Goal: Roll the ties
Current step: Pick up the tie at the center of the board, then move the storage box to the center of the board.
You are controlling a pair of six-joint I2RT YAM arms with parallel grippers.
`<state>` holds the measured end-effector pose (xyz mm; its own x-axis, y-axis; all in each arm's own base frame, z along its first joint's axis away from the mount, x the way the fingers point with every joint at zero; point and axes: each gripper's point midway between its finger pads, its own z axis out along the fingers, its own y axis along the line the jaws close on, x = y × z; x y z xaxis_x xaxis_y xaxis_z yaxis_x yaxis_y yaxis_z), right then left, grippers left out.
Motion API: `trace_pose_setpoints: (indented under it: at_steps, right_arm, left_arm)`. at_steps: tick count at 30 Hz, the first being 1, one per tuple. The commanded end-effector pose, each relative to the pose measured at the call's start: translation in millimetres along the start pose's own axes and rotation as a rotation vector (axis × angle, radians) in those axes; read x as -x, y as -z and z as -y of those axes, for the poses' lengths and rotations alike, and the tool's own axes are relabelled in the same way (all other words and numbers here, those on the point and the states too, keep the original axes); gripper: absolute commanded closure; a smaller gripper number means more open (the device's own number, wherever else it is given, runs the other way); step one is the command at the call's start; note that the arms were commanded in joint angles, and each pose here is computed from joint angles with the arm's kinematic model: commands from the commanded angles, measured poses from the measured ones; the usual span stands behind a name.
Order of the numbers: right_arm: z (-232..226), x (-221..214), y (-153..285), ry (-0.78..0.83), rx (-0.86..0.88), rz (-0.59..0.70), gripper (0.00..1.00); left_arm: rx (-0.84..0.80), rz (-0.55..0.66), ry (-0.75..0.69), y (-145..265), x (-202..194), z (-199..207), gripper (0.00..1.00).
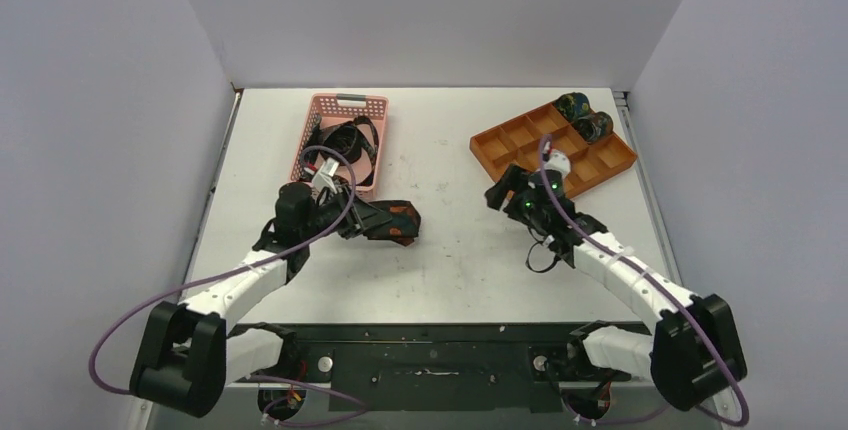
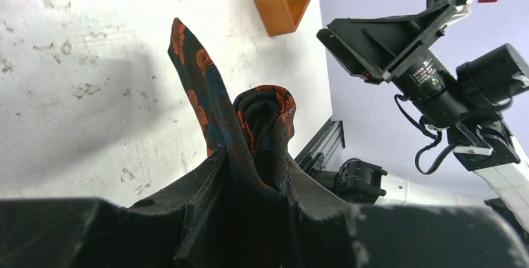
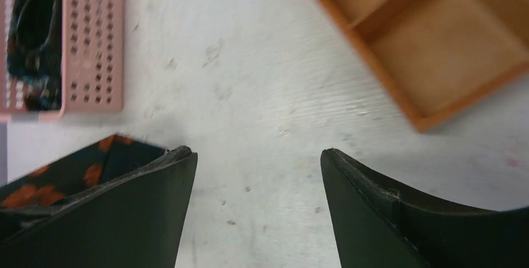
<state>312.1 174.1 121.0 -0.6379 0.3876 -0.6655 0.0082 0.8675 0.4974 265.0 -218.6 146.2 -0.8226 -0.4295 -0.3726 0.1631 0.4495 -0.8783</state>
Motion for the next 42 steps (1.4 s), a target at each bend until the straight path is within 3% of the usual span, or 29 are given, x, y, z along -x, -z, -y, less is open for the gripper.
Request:
trace_pose_setpoints:
  at_steps: [1, 9, 13, 19, 22, 24, 29, 38, 42]
  right_arm:
    - [67.6, 49.4, 28.0, -0.097, -0.252, 0.165, 0.26]
    - [161.7, 74.5, 24.9, -0.284, -0.491, 0.246, 0.3]
    - [171.8, 74.5, 3.6, -0.295, -0.505, 0.239, 0.35]
    - [175.1, 56.0, -33.0, -0.269, -0.514, 0.124, 0.4]
    - [168.5, 34.9, -50.5, -0.218, -0.495, 0.028, 0.48]
    - [156.6, 15.4, -59.8, -0.153, -0.48, -0.041, 0.6]
    - [118.7, -25.0, -59.3, 0.035, -0.426, -0.149, 0.75]
    - [92.6, -78.7, -15.0, 0.377, -0.424, -0.383, 0.88]
    - [114.8, -54.3, 11.8, 0.365, -0.539, -0.31, 0.86]
  left_arm:
    - [-0.03, 0.083, -0.068, 16.6, 28.5, 39.4, 1.0]
    - [-0.091, 0.144, -0.129, 31.1, 48.6, 85.6, 1.0]
    - [-0.115, 0.141, -0.15, 31.2, 47.0, 99.2, 1.0]
    - [-0.159, 0.108, -0.179, 28.6, 39.4, 119.7, 1.0]
    - [-0.174, 0.106, -0.198, 30.0, 39.8, 127.0, 1.0]
    - [-0.18, 0.097, -0.203, 30.1, 38.8, 130.0, 1.0]
    - [-0.191, 0.085, -0.22, 33.0, 36.5, 135.9, 1.0]
    - [-0.195, 0.07, -0.273, 44.4, 28.0, 139.6, 1.0]
    - [-0.179, 0.07, -0.283, 46.4, 22.8, 131.4, 1.0]
